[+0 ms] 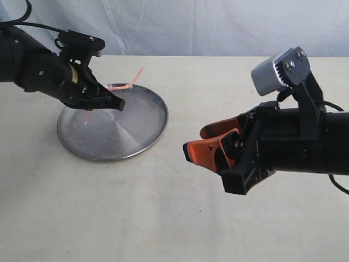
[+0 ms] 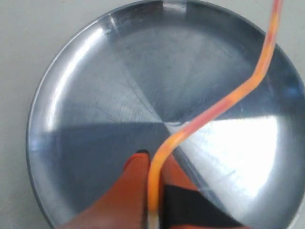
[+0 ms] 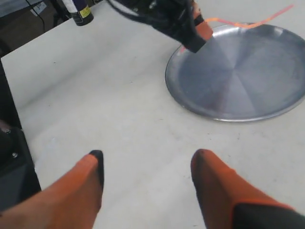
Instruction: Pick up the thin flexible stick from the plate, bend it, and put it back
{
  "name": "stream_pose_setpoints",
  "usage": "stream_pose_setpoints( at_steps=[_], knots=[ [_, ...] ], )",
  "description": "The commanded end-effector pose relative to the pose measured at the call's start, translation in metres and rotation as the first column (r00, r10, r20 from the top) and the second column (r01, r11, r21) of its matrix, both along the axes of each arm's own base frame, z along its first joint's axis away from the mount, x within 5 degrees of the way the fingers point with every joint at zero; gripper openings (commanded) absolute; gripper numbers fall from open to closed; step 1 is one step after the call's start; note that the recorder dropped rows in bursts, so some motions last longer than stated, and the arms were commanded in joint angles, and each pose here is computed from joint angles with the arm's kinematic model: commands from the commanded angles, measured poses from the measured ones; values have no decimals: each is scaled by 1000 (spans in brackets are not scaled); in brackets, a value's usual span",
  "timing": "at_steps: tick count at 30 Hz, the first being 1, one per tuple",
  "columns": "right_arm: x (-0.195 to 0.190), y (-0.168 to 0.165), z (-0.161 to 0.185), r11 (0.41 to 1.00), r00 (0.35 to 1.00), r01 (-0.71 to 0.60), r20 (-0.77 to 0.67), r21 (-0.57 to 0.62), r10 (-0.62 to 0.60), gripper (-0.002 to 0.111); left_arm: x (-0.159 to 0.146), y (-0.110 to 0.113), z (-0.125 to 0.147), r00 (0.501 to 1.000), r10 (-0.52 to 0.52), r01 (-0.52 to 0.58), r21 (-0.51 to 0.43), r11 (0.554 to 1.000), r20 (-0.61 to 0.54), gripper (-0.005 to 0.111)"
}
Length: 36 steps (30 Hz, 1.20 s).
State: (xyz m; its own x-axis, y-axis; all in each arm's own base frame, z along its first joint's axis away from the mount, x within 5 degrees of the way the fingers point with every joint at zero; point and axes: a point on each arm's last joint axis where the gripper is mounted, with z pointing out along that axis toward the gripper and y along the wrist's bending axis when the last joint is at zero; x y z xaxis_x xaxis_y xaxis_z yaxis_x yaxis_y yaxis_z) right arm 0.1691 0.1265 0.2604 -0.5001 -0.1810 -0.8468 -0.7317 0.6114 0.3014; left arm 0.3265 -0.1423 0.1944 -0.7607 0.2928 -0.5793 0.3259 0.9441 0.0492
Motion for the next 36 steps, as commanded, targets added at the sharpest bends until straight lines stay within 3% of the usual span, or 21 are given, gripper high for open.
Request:
stream_pose_setpoints(
  at_steps=[1,8,11,14,17,18,24,30,36],
  knots=[
    [-5,0,-2,999,999,-30,-34,-15,29,55,23,1,-11,997,63,-64,-20,998,-36,18],
    [-6,0,-3,999,998,-45,-35,-21,44,55,29,5,-19,994,86,-86,0,996,-72,57],
    [-5,0,-3,999,999,-27,-28,-27,27,55,26,7,-19,991,93,-92,22,996,-99,62],
    [-2,-2,-3,999,1000,12,-19,-36,-12,51,20,11,-10,987,107,-103,43,994,-121,47],
    [4,-7,-4,994,996,86,8,-61,-86,21,8,15,7,986,124,-123,13,992,-109,14],
    [7,-9,-4,990,993,118,31,-82,-115,2,1,17,15,989,124,-126,-20,992,-84,2],
    [18,-20,-4,958,964,252,117,-140,-237,0,-70,27,53,990,79,-53,-210,976,118,0],
    [20,-22,-4,948,956,278,142,-155,-258,0,-153,36,53,964,-22,110,-323,940,266,0],
    [20,-22,-4,949,956,276,141,-154,-256,0,-185,55,58,959,15,97,-382,919,282,0]
  ],
)
